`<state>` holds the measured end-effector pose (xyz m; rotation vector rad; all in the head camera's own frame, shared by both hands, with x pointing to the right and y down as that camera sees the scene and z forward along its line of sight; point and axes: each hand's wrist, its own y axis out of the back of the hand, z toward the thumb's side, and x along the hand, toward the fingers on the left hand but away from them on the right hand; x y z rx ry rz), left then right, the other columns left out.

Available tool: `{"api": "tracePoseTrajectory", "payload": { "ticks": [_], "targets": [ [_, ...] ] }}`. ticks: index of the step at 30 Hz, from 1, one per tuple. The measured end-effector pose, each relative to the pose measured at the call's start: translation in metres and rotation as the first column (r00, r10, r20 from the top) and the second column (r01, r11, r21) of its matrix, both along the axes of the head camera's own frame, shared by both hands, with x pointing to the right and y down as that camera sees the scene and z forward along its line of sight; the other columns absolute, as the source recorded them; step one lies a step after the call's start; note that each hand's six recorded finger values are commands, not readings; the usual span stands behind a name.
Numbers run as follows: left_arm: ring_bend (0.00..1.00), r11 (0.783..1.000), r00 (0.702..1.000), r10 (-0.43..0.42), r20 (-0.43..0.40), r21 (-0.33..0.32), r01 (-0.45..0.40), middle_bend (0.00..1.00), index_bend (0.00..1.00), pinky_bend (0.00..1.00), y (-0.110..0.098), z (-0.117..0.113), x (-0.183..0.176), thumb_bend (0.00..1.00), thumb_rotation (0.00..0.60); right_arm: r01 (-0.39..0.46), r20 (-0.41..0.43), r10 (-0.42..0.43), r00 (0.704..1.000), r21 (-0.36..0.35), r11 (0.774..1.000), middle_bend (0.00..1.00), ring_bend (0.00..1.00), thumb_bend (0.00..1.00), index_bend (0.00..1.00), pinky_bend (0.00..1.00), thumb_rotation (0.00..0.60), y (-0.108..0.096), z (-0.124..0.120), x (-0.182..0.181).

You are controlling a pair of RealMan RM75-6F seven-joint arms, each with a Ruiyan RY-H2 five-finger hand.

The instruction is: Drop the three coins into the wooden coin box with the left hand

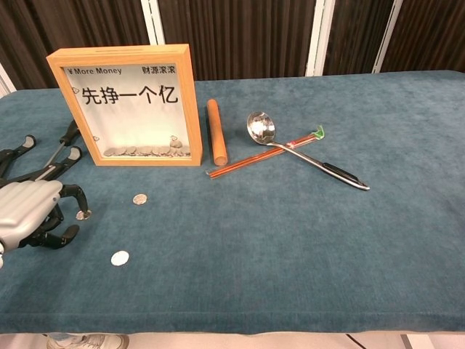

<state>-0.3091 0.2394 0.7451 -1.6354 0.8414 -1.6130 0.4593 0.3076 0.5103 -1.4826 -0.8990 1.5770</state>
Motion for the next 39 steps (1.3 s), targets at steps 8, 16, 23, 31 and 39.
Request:
{"api": "tracePoseTrajectory", "payload": {
  "ticks": [8,16,23,31,39],
  "targets": [
    [1.0,1.0,1.0,0.003,-0.002,0.001,-0.003,1.0,0.41,1.0,-0.0026,0.0009,0.0025,0.39,0.6,-0.005,-0.003,0.005,1.0,0.003,1.0,0.0,0.0,0.21,0.0,0.0,0.6,0.0,-0.0007,0.0014],
    [1.0,1.0,1.0,0.005,0.002,-0.005,-0.005,1.0,0.42,1.0,-0.0031,0.0032,0.0032,0.39,0.6,-0.008,-0.001,0.008,1.0,0.006,1.0,0.0,0.0,0.21,0.0,0.0,0.6,0.0003,-0.0023,0.0025],
    [1.0,1.0,1.0,0.003,0.01,0.001,-0.003,1.0,0.52,1.0,-0.0053,0.0048,0.002,0.39,0.6,-0.006,0.002,0.006,1.0,0.004,1.0,0.0,0.0,0.21,0.0,0.0,0.6,0.001,-0.0033,0.0027],
    [1.0,1.0,1.0,0.002,0.006,0.016,-0.002,1.0,0.54,1.0,-0.0079,0.006,0.0008,0.4,0.6,-0.008,0.001,0.008,1.0,0.004,1.0,0.0,0.0,0.21,0.0,0.0,0.6,0.0016,-0.0041,0.0037],
    [1.0,0.999,1.0,0.016,0.0,0.033,-0.016,1.0,0.52,1.0,-0.0094,0.0054,0.0016,0.4,0.6,-0.015,-0.003,0.015,1.0,0.006,1.0,0.0,0.0,0.21,0.0,0.0,0.6,0.0026,-0.0058,0.0059]
  ]
}}
